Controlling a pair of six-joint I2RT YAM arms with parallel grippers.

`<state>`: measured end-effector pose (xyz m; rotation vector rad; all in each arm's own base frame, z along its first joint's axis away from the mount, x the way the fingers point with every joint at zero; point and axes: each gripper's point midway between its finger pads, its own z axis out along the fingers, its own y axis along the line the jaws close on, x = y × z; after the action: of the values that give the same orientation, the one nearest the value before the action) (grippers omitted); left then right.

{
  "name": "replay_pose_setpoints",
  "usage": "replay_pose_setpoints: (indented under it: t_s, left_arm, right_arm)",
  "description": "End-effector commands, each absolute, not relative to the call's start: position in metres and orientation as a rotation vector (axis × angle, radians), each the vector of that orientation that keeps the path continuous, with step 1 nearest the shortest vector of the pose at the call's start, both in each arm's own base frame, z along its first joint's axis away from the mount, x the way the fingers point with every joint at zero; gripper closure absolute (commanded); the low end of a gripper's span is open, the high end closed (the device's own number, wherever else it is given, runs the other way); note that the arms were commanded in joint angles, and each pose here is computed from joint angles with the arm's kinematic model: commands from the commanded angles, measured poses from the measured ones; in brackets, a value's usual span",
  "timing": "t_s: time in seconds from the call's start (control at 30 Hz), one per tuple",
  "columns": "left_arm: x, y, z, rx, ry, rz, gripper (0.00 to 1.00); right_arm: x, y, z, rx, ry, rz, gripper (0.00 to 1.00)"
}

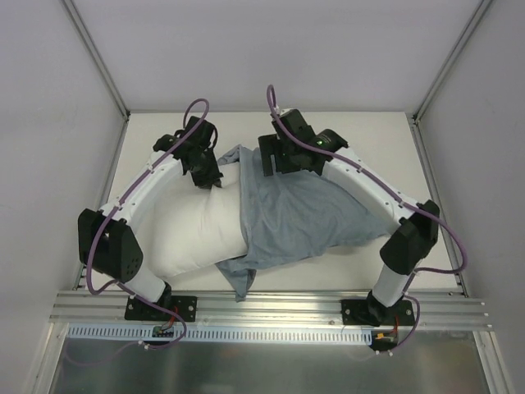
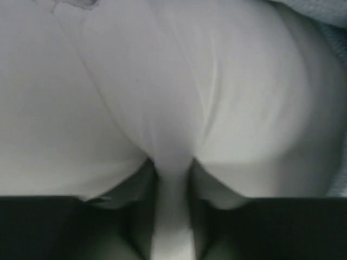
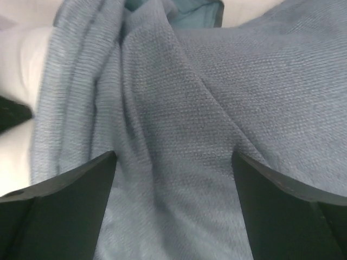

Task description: Remove the pillowcase from the pillow

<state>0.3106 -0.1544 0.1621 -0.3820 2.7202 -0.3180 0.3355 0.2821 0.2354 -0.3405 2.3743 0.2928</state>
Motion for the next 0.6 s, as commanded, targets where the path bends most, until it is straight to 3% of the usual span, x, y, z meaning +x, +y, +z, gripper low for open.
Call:
replay_pose_setpoints:
  t_s: [0.0, 0.03, 0.1, 0.13, 0.33, 0.57]
  left_arm:
    - [0.296, -0.168, 0.154, -0.37, 2.772, -0.397, 1.0]
    - [0.295, -0.168, 0.156, -0.363, 2.769, -0.405, 1.0]
    - [0.295, -0.165, 0.166, -0.356, 2.732, -0.409, 1.0]
    - [0.295, -0.162, 0.171, -0.353, 2.713, -0.409, 1.0]
    - [0.302, -0.132, 0.214, -0.366, 2.573, -0.492, 1.0]
    - [0.305, -0.07, 0.284, -0.481, 2.324, -0.6, 1.0]
  right_arm:
    - [0.345, 0.292, 0.23, -0.375, 2.405, 0.299, 0.17]
    - [0.348, 0.292, 0.227, -0.374, 2.411, 0.291, 0.41]
    - [0.356, 0.279, 0.223, -0.33, 2.414, 0.236, 0.74]
    - [0.357, 0.271, 0.226, -0.301, 2.411, 0.229, 0.97]
    - [0.368, 0.173, 0.283, 0.036, 2.246, 0.189, 0.99]
    - [0.341, 0.067, 0.35, 0.322, 2.017, 0.141, 0.99]
